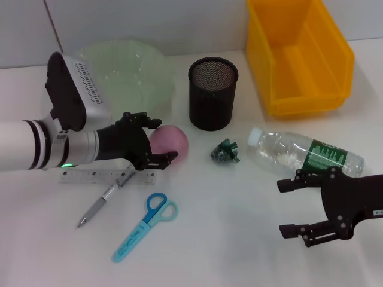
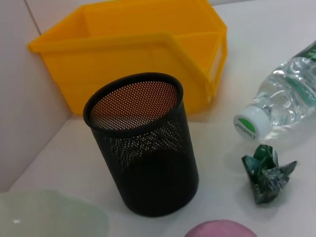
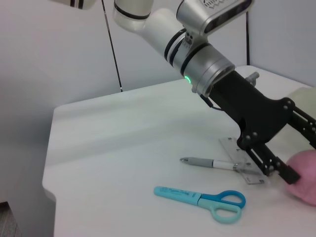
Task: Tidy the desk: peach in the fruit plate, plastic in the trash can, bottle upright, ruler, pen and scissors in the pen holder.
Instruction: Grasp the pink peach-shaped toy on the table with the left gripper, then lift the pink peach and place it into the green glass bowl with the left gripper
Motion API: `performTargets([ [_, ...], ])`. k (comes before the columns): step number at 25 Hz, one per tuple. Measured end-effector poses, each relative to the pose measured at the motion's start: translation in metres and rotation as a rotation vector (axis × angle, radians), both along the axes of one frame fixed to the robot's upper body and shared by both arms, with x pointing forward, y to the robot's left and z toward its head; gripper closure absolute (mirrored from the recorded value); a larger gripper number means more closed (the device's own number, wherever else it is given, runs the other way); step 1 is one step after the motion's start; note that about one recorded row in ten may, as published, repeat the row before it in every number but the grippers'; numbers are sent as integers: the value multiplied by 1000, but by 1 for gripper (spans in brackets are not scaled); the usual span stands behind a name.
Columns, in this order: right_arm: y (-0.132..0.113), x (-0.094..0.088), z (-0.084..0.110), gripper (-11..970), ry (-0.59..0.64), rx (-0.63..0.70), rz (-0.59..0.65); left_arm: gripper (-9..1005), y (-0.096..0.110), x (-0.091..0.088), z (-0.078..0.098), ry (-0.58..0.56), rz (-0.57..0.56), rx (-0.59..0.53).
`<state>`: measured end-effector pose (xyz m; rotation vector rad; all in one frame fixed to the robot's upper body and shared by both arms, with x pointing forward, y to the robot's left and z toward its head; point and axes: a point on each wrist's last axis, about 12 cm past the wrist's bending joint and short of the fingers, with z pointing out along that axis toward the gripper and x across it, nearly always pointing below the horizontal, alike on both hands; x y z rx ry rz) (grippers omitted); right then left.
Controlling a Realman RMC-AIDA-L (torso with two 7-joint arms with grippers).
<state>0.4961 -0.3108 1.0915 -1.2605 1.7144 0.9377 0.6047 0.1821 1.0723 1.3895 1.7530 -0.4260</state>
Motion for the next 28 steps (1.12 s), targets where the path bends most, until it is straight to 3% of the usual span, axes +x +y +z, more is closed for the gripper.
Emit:
performTargets([
  [4,1,1,1,121,-2,0,4,210,-3,-1,-2,-3,-8,12],
  [17,2,2,2,122,19,7,0,551,-9,-3,0,-5,-31,10],
  [19,2,2,2,122,19,8,0,594,-4,-10,13,-8,-47,-89],
  [22,2,1,2,122,21,9,-1,643,1,-13,19,-18,-49,-123],
  [23,2,1,1,122,21,10,0,660,13,-17,34,-68,-31,-177],
  [28,1,-1,2,122,24,18,5,703,44,-13,55,-165,86,-225],
])
